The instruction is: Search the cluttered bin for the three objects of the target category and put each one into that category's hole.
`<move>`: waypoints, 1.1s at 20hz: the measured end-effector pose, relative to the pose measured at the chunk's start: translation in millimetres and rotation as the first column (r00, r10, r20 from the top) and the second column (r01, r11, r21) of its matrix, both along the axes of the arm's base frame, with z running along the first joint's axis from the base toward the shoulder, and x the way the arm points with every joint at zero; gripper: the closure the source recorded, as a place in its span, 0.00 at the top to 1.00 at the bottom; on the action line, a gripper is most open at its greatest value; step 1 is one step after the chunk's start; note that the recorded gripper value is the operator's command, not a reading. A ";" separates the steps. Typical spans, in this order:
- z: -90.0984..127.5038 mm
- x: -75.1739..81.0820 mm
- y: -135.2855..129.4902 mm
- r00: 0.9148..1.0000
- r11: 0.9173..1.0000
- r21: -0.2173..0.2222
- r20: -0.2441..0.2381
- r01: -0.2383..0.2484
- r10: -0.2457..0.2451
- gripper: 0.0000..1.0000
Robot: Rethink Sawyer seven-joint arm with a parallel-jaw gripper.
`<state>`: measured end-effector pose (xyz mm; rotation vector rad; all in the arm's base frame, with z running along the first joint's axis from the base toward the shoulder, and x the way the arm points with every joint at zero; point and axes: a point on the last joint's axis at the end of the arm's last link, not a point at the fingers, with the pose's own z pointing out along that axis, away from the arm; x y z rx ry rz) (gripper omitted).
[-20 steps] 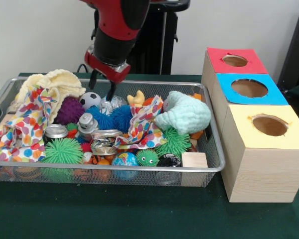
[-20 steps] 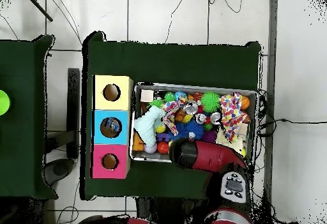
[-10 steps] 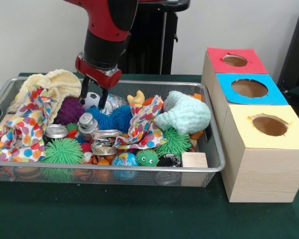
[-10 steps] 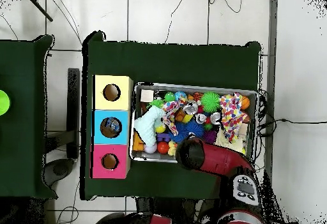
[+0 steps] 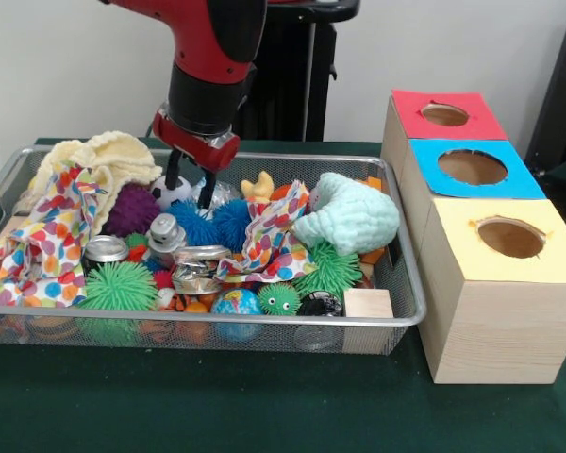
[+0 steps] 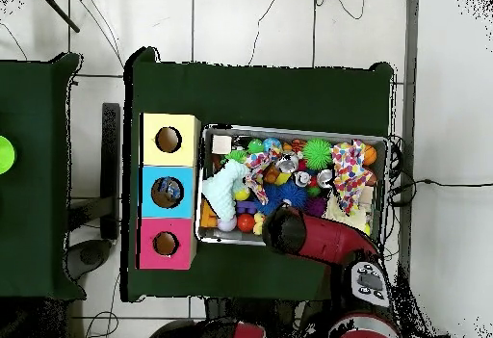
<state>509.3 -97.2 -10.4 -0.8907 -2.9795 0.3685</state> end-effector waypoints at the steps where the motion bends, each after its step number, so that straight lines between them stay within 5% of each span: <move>1: -0.5 0.3 0.9 1.000 1.000 0.005 -0.002 0.004 -0.004 1.00; 22: -16.8 6.4 17.9 0.999 0.997 0.059 -0.027 0.040 -0.039 1.00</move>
